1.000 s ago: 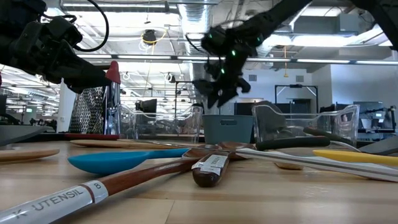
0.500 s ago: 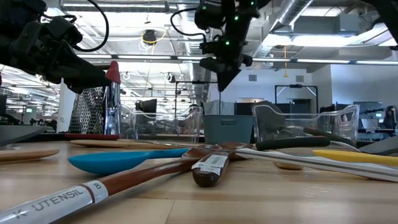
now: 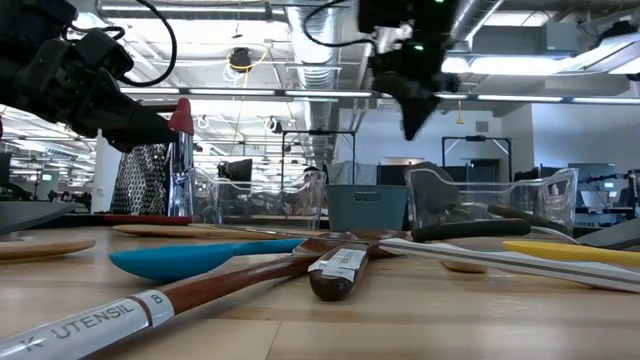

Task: Pick & Place Kitchen Items
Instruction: Adjust the right transparent bin

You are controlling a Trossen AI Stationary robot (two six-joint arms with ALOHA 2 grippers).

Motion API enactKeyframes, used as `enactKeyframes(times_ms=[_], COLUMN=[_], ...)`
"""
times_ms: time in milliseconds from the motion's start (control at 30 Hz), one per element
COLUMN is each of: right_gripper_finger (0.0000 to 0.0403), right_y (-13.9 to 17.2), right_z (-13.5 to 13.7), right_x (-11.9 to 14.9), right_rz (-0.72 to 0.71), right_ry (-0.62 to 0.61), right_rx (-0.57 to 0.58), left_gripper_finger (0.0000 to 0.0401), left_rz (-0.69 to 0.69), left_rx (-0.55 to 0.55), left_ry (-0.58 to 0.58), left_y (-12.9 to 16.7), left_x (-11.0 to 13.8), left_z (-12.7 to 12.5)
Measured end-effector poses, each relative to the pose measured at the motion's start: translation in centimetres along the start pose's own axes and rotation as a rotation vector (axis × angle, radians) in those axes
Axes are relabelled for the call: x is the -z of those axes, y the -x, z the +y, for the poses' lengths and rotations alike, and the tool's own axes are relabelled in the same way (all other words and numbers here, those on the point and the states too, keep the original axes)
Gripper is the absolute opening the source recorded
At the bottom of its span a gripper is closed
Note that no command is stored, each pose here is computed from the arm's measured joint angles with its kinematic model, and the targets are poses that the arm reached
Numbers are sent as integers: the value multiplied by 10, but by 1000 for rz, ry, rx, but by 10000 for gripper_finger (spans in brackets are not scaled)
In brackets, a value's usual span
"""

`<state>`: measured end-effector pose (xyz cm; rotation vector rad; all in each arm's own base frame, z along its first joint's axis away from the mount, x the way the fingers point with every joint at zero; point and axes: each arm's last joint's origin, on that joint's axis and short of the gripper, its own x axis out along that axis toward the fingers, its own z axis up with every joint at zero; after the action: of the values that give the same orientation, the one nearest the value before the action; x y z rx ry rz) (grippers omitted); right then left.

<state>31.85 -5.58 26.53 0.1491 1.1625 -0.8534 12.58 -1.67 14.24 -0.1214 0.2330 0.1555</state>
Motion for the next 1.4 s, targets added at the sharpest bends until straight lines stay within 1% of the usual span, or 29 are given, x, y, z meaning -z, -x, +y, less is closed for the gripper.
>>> enactKeyframes(times_ms=[133, 233, 400, 500, 633, 767, 867, 1067, 1167, 1300, 1400], right_gripper_finger=[0, 0, 0, 0, 0, 0, 0, 0, 0, 0, 0], right_y=[-1, -4, -13, -18, -26, -36, -47, -63, -70, -83, -90], right_z=[-3, -3, -4, -1, 2, 3, 0, -13, -19, -25, -32], right_x=[31, 55, 94, 114, 134, 149, 158, 167, 166, 159, 155], right_rz=[-9, -3, 41, 76, 122, 157, 179, 153, 130, 94, 76], right_ry=[-83, -138, -207, -238, -256, -269, -277, -327, -344, -350, -342], right_rx=[-93, -131, -123, -122, -99, -58, 2, 117, 140, 111, 127], left_gripper_finger=[177, 177, 177, 177, 177, 177, 177, 177, 177, 177, 177], left_rz=[10, 14, 14, 10, 7, 3, 1, -3, -7, -8, -9], left_rx=[-1, -2, -2, -1, 0, 1, -1, -3, -6, -9, -11], left_ry=[-3, -5, -5, -4, -2, -1, 0, 1, 2, 2, 2], left_y=[-1, -1, -1, -1, -1, -1, -1, -1, -1, -1, -1], left_x=[1, 2, 2, 1, 1, 0, 0, 0, 0, -1, -1], left_z=[0, 0, 0, 0, 0, 0, 0, 0, 0, 0, 0])
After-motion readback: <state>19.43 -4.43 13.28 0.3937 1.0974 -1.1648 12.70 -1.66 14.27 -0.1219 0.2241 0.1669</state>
